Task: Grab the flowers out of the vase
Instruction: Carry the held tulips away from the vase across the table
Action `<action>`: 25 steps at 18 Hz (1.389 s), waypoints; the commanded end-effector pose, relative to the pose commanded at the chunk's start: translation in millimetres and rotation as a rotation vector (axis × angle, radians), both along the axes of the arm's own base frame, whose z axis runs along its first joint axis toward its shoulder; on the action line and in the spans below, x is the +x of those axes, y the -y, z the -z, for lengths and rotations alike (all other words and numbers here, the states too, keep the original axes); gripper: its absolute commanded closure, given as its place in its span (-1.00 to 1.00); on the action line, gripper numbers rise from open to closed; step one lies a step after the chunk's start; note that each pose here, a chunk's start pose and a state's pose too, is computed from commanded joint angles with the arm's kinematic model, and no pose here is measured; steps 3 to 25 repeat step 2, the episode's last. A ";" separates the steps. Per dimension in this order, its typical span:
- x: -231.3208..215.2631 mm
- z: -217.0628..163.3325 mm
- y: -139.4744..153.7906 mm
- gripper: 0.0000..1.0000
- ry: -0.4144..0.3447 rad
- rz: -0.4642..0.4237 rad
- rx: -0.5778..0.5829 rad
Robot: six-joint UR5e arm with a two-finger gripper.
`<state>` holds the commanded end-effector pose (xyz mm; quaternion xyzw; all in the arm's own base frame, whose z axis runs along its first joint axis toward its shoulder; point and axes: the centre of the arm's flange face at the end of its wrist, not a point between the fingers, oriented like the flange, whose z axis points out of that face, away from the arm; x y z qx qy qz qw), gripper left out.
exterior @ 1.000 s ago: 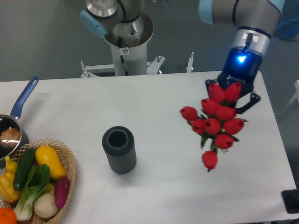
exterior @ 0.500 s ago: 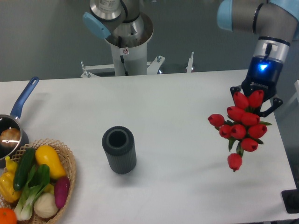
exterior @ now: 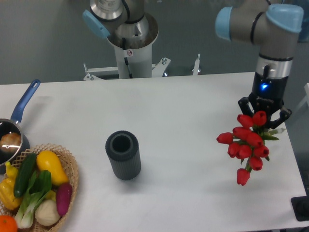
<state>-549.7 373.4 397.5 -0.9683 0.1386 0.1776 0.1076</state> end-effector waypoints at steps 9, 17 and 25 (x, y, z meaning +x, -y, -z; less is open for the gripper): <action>9.0 4.1 -13.3 0.64 -0.007 0.021 -0.032; 9.0 4.1 -13.3 0.64 -0.007 0.021 -0.032; 9.0 4.1 -13.3 0.64 -0.007 0.021 -0.032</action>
